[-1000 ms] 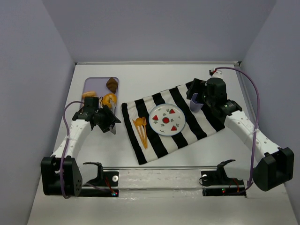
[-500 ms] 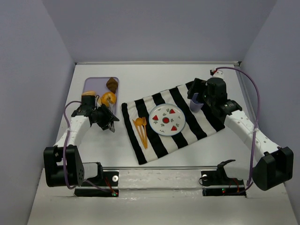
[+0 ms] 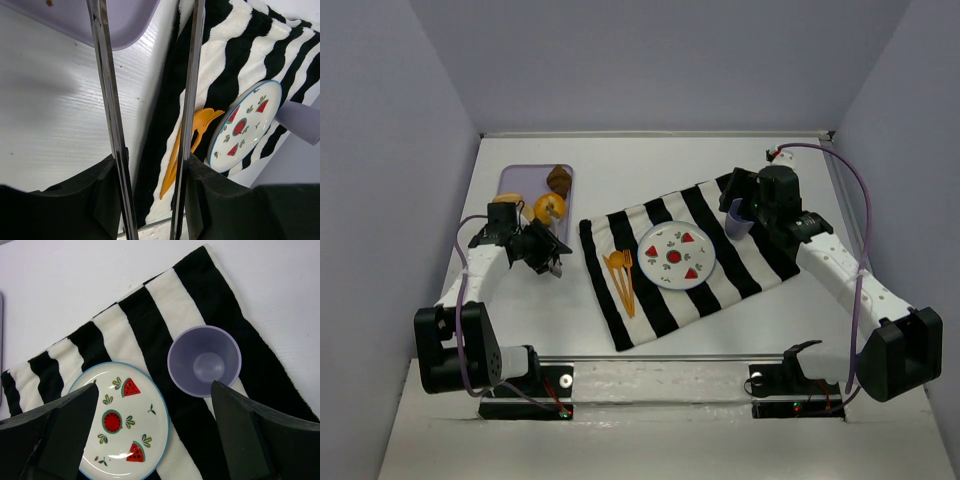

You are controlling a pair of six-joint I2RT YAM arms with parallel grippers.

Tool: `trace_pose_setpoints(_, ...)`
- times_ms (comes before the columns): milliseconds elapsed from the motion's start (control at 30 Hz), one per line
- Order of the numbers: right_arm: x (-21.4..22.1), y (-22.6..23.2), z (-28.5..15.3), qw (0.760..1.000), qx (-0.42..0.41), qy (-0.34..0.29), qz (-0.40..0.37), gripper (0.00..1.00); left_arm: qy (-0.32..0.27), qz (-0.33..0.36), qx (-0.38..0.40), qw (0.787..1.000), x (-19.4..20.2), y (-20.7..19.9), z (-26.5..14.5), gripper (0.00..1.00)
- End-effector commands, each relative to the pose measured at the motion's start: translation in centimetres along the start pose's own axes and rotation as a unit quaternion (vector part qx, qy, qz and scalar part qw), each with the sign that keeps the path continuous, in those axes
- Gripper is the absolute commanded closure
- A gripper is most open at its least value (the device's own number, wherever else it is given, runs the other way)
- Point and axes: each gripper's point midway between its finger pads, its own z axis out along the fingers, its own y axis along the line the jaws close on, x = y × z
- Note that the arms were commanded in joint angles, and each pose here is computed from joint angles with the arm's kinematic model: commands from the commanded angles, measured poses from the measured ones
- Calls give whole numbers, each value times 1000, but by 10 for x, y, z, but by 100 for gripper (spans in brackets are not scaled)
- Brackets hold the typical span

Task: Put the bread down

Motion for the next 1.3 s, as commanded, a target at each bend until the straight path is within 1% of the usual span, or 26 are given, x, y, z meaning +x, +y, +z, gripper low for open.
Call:
trace_pose_setpoints(0,-14,-1,2,1000,6,-26,3,0,-11,2,42,999,-13,-18,-9,46)
trace_pose_setpoints(200,-13,0,3,1000,5,-23,0,0,-21,-6,79,997,-18,-28,-15,45)
trace_pose_setpoints(233,-12,-1,3,1000,6,-21,0,0,-24,-4,83,996,-19,-30,-16,43)
trace_pose_setpoints(300,-12,-1,4,1000,7,-21,2,0,-29,-4,79,996,-22,-27,-17,42)
trace_pose_setpoints(467,-11,1,5,1000,3,-17,1,0,-34,-19,92,995,-25,-25,-15,43)
trace_pose_setpoints(600,-10,1,7,1000,5,-16,0,0,-39,-29,87,995,-28,-20,-14,45)
trace_pose_setpoints(733,-8,2,10,1000,4,-11,-1,0,-31,-30,81,996,-30,-17,-9,48)
trace_pose_setpoints(1033,-8,1,11,1000,6,-11,-1,0,-17,-32,57,998,-30,-10,-3,48)
trace_pose_setpoints(1233,-8,0,12,1000,10,-12,-2,0,-12,-30,32,999,-33,-3,-2,54)
trace_pose_setpoints(1267,-8,0,11,1000,10,-12,-2,0,-14,-27,31,999,-35,-4,-3,56)
